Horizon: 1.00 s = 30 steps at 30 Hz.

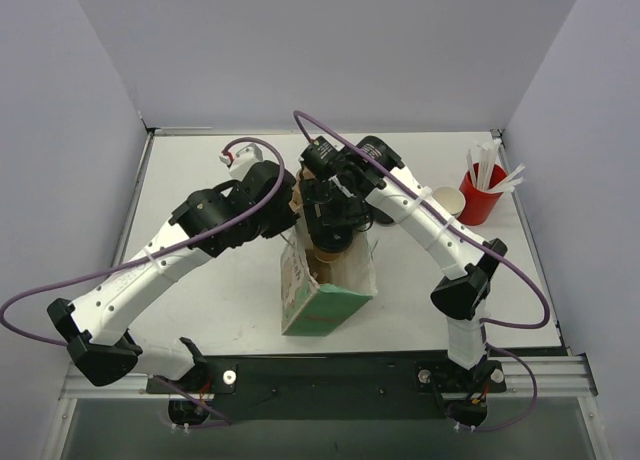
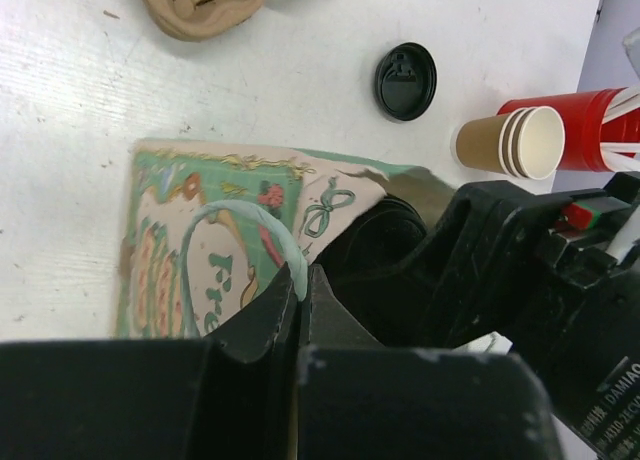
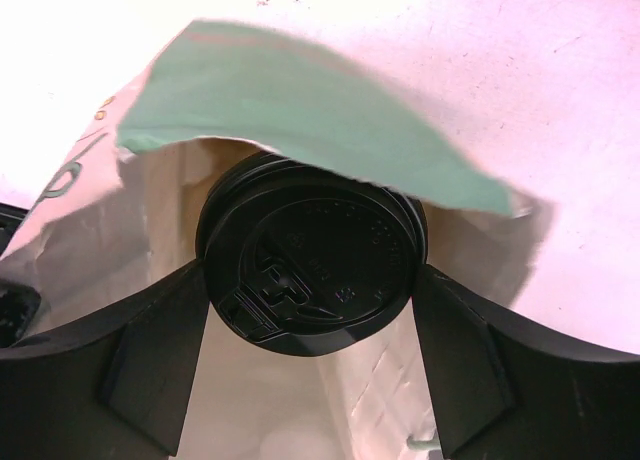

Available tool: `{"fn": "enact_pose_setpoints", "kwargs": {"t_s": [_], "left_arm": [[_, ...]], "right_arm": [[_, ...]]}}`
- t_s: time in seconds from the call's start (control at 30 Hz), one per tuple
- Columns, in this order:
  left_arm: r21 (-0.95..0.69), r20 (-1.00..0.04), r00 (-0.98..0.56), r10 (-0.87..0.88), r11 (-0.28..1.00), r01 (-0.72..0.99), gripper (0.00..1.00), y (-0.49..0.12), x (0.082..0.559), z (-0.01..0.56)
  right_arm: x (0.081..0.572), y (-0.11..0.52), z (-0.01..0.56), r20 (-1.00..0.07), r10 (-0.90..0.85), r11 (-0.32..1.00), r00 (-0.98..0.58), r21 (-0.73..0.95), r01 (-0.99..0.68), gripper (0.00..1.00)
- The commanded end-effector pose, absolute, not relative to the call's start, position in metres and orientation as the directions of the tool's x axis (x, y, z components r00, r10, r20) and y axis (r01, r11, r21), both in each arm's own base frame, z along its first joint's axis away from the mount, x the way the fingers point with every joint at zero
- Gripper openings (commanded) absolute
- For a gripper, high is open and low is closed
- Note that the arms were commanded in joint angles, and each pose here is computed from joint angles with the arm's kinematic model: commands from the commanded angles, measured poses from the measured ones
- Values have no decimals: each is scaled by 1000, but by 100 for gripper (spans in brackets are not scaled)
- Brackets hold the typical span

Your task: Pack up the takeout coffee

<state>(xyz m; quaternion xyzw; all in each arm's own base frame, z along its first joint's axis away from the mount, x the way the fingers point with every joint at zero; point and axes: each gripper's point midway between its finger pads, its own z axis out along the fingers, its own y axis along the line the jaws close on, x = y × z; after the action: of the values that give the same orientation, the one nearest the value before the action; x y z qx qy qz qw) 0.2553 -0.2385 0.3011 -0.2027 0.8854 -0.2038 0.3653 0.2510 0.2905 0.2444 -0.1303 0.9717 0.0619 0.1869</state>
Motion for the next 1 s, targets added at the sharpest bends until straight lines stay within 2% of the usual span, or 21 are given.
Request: {"fn": "enact_pose_setpoints", "kwargs": {"t_s": [0.0, 0.2, 0.23, 0.37, 0.53, 0.77, 0.97], "left_arm": [[-613, -516, -548, -659, 731, -301, 0, -228, 249, 327], [-634, -510, -523, -683, 710, -308, 0, -235, 251, 321], [-615, -517, -527, -675, 721, -321, 0, -234, 250, 306], [-711, -477, -433, -765, 625, -321, 0, -227, 255, 309], [-724, -475, -374, -797, 595, -350, 0, -219, 259, 309], [-755, -467, -293, -834, 549, -360, 0, -201, 258, 316], [-766, -447, -309, -839, 538, -353, 0, -202, 252, 306]], "right_arm": [[231, 255, 248, -310, -300, 952, -902, -35, -305, 27], [231, 251, 253, -318, -310, 948, -896, -34, -316, 27], [231, 253, 256, -323, -306, 948, -896, -22, -316, 27], [231, 258, 263, -341, -280, 953, -897, 12, -302, 26], [234, 276, 271, -361, -238, 953, -902, 90, -288, 26], [219, 296, 266, -315, -211, 947, -925, 169, -273, 25], [202, 300, 265, -286, -189, 948, -939, 196, -251, 25]]}}
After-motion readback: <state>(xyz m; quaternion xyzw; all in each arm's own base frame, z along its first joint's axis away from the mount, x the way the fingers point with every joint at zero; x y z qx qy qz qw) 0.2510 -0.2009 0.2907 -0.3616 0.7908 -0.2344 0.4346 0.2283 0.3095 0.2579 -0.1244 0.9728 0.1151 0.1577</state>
